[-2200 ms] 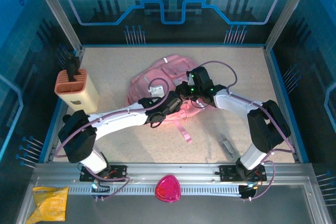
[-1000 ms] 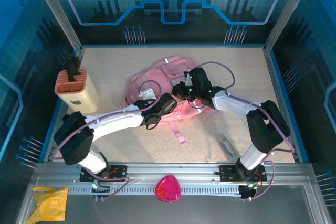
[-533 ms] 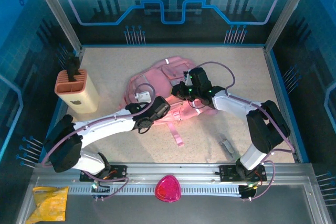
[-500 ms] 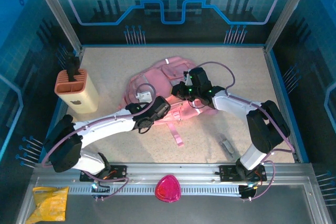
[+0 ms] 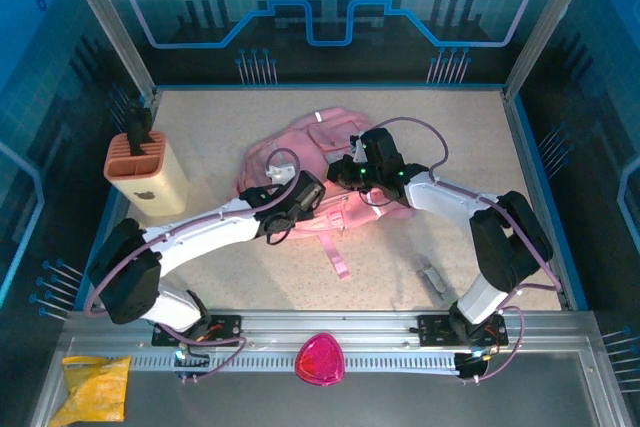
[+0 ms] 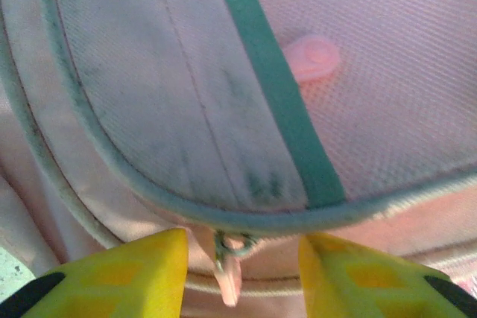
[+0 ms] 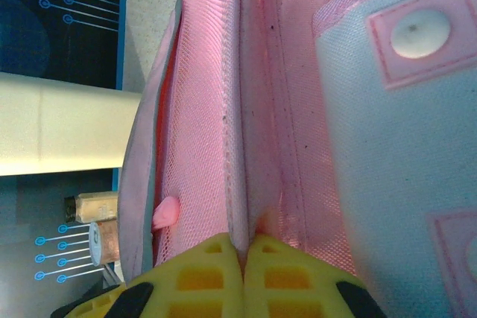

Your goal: Pack the student bag

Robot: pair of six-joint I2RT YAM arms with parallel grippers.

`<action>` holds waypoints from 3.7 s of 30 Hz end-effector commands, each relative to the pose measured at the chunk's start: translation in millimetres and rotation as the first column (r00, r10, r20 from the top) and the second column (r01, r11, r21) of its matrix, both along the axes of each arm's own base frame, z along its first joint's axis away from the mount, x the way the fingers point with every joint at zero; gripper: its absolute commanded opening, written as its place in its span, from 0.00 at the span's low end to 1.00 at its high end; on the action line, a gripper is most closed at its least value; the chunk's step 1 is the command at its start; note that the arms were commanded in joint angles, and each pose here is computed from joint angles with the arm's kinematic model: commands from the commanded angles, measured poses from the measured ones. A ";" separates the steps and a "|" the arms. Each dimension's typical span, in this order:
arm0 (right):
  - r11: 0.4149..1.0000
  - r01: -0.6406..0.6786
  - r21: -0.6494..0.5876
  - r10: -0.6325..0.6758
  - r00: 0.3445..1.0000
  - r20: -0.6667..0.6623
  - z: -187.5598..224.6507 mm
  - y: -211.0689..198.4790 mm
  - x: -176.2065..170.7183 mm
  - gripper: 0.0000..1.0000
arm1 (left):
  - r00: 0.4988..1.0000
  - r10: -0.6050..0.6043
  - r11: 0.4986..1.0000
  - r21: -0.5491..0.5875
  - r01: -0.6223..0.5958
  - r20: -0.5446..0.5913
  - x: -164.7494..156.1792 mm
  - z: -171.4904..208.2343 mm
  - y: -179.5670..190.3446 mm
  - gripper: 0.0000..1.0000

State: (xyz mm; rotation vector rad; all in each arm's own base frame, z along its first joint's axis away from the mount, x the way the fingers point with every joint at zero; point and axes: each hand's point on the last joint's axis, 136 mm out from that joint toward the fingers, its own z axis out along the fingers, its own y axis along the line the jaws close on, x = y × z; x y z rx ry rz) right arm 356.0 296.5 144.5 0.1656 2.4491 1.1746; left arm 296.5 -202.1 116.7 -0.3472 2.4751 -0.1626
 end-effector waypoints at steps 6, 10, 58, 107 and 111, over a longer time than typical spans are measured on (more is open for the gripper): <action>0.997 -0.013 0.076 0.003 0.992 0.127 46.0 2.4 18.5 0.00 | 1.000 -0.024 1.000 0.004 0.024 0.007 14.0 -2.3 7.1 0.22; 0.998 -0.015 0.058 0.008 0.992 0.127 45.1 -1.7 17.1 0.00 | 0.997 -0.075 0.997 -0.024 0.075 0.011 15.2 -2.3 14.0 0.03; 0.967 0.180 0.179 -0.146 0.971 -0.187 -9.3 -89.7 -32.5 0.37 | 0.724 -0.684 0.688 -0.253 0.680 0.083 -24.4 27.3 -171.6 0.00; 0.989 0.144 -0.025 -0.146 0.982 -0.120 8.3 -149.9 -48.1 0.58 | 0.651 -0.757 0.623 -0.243 0.744 0.053 -25.7 35.1 -173.3 0.00; 0.991 0.132 -0.006 -0.132 0.986 -0.105 8.0 -143.7 -47.7 0.34 | 0.646 -0.761 0.625 -0.210 0.752 0.048 -26.6 36.8 -166.3 0.00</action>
